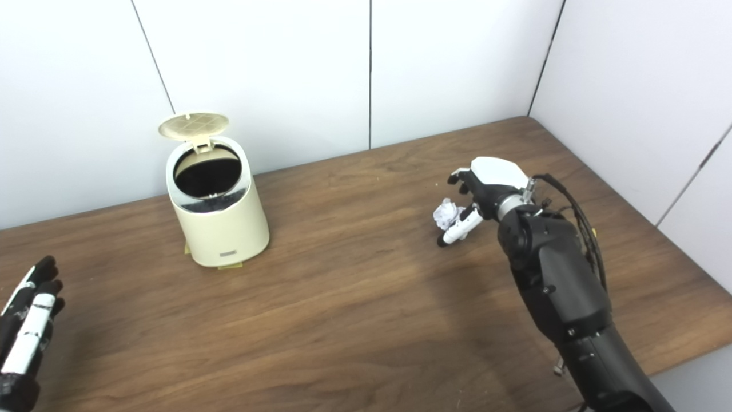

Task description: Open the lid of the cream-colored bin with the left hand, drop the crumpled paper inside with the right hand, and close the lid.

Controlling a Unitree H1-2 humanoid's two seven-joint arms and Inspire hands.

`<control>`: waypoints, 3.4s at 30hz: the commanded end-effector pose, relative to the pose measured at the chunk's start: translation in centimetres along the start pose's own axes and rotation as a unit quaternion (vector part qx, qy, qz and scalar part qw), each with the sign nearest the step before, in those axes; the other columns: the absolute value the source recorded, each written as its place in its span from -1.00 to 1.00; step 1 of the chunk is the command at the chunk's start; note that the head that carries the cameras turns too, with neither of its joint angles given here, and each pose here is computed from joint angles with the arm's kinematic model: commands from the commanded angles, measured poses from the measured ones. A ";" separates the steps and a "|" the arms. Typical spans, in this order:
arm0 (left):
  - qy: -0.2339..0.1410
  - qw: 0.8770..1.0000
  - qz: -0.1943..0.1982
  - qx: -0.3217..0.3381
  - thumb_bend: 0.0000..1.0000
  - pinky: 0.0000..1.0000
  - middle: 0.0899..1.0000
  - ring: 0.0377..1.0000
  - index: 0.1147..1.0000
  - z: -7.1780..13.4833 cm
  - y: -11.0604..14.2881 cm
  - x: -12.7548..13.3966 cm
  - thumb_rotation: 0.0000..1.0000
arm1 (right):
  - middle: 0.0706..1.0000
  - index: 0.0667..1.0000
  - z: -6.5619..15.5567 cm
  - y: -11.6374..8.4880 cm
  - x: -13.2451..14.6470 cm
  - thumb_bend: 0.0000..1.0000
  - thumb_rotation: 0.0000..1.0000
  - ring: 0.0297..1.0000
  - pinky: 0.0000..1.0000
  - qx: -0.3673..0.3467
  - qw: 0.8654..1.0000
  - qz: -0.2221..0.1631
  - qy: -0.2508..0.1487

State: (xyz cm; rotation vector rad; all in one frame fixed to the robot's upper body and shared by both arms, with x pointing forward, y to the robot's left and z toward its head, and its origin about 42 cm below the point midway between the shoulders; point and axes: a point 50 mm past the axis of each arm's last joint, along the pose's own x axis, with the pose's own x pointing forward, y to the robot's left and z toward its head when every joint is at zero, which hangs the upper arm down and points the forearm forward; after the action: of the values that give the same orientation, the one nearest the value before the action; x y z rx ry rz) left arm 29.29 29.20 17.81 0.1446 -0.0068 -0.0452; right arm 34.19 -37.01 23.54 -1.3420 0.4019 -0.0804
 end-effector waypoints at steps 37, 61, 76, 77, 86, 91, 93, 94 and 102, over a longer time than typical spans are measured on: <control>-0.038 0.999 -0.008 0.015 -0.45 1.00 0.99 1.00 1.00 3.5 0.3 0.7 0.32 | -0.05 -0.05 0.8 1.4 -0.4 0.13 -0.95 -0.02 -0.01 0.081 0.995 -0.056 -0.034; -0.055 0.998 -0.013 0.006 -0.47 1.00 0.99 1.00 1.00 3.9 0.3 0.9 0.27 | -0.11 -0.01 1.5 1.0 -0.7 0.03 -1.00 -0.30 -0.34 0.106 0.985 -0.114 -0.080; -0.025 1.000 -0.004 0.012 -0.14 1.00 0.95 1.00 1.00 1.9 -1.1 -0.4 0.28 | -0.08 -0.01 11.3 -3.0 -3.3 0.03 -1.00 -0.29 -0.29 0.202 0.901 -0.255 -0.288; -0.023 1.000 -0.003 0.015 -0.11 1.00 0.94 1.00 1.00 1.8 -1.2 -0.5 0.31 | -0.08 -0.01 11.9 -3.1 -3.4 0.03 -1.00 -0.29 -0.26 0.203 0.896 -0.259 -0.298; -0.011 1.000 0.013 0.026 0.03 1.00 0.93 0.96 1.00 -0.6 -2.9 -1.6 0.48 | -0.10 -0.04 18.0 -3.8 -2.9 0.04 -1.00 -0.26 -0.04 0.254 0.859 -0.249 -0.368; -0.002 1.000 0.026 0.008 0.09 1.00 0.98 1.00 0.99 -1.6 -3.9 -1.8 0.48 | -0.08 -0.02 20.1 -3.4 -1.6 0.03 -1.00 -0.28 -0.32 0.270 0.846 -0.239 -0.393; -0.002 1.000 0.027 0.003 0.08 1.00 1.00 1.00 0.98 -1.9 -4.1 -1.8 0.48 | -0.10 -0.01 20.9 -3.4 -1.2 0.03 -1.00 -0.28 -0.32 0.272 0.844 -0.238 -0.396; -0.004 1.000 0.028 0.002 0.07 1.00 1.00 1.00 0.98 -2.1 -4.2 -1.8 0.48 | -0.10 -0.01 21.3 -3.5 -1.0 0.03 -1.00 -0.29 -0.33 0.272 0.843 -0.238 -0.398; -0.004 1.000 0.029 0.003 0.09 0.99 0.94 0.95 0.98 -2.6 -5.1 -1.6 0.48 | -0.10 0.01 24.3 -4.1 1.0 0.03 -1.00 -0.29 -0.33 0.274 0.836 -0.234 -0.414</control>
State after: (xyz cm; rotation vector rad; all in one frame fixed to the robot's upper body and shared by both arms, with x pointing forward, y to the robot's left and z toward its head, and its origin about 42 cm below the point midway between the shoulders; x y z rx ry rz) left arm 27.08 25.12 14.08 0.1500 0.0090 0.0194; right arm 43.21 -16.57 28.16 -0.7887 -0.5356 0.0076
